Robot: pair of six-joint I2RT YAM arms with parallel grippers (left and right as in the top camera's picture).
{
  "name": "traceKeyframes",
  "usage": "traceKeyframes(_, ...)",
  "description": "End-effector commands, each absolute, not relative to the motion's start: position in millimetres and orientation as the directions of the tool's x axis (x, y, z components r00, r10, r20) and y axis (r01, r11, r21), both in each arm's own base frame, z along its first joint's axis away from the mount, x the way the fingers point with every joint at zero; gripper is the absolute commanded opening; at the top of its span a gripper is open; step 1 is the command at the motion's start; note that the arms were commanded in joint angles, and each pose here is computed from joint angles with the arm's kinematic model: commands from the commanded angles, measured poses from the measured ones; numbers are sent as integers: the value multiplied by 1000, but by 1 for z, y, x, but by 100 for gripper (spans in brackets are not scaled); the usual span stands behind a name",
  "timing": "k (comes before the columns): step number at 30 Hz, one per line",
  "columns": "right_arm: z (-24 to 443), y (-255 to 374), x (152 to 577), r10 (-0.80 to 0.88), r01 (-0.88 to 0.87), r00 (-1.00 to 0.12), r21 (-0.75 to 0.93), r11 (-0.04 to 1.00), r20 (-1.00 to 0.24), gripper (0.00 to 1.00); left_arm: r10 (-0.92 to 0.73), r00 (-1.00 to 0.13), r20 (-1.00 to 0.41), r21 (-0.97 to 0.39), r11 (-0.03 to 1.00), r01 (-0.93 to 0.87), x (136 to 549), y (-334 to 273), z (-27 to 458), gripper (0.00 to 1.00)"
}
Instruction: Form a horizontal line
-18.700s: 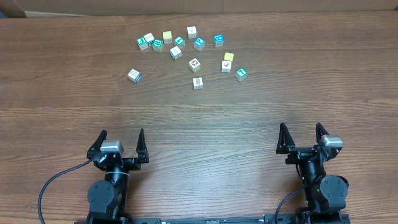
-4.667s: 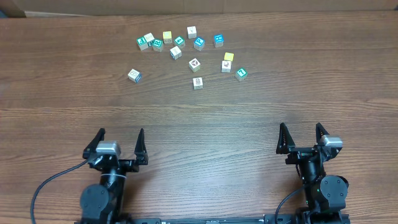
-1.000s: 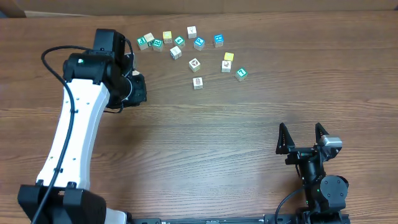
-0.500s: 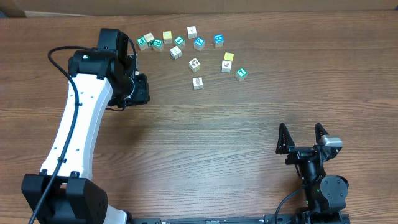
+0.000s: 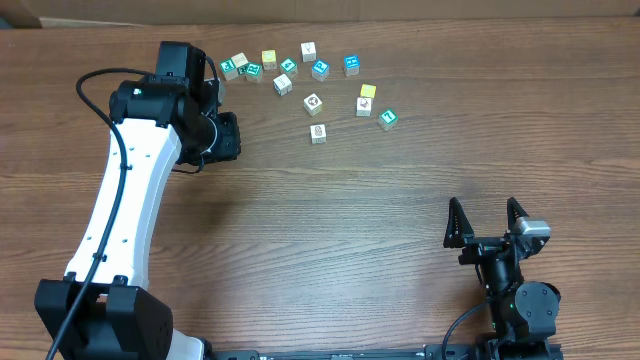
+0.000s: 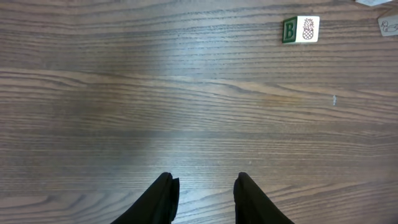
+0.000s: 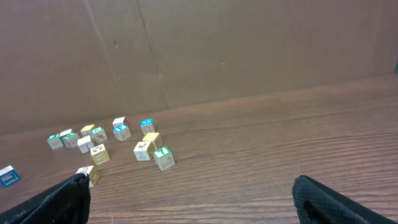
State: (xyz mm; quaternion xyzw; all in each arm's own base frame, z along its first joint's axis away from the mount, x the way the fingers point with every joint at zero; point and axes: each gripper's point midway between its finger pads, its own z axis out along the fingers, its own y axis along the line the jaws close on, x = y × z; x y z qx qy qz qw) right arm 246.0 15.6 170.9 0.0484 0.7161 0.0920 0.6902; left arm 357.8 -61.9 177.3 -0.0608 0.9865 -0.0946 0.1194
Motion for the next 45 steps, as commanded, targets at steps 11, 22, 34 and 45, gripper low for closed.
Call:
traceKeyframes(11,170,15,246,189,-56,-35,191,980,-981,100,-166,-939,-301,-230,968,-98,379,-64,187,48)
traceKeyframes(22,170,15,246,189,-56,-35,191,980,-981,100,-174,-925,-338,-239,966,-94,389,-65,190,50)
traceKeyframes(34,170,15,246,189,-56,-35,191,980,-981,100,-190,-914,-359,-247,963,-103,396,-65,191,49)
traceKeyframes(45,170,15,246,189,-56,-35,191,980,-981,100,-200,-907,-370,-249,962,-111,399,-64,192,52)
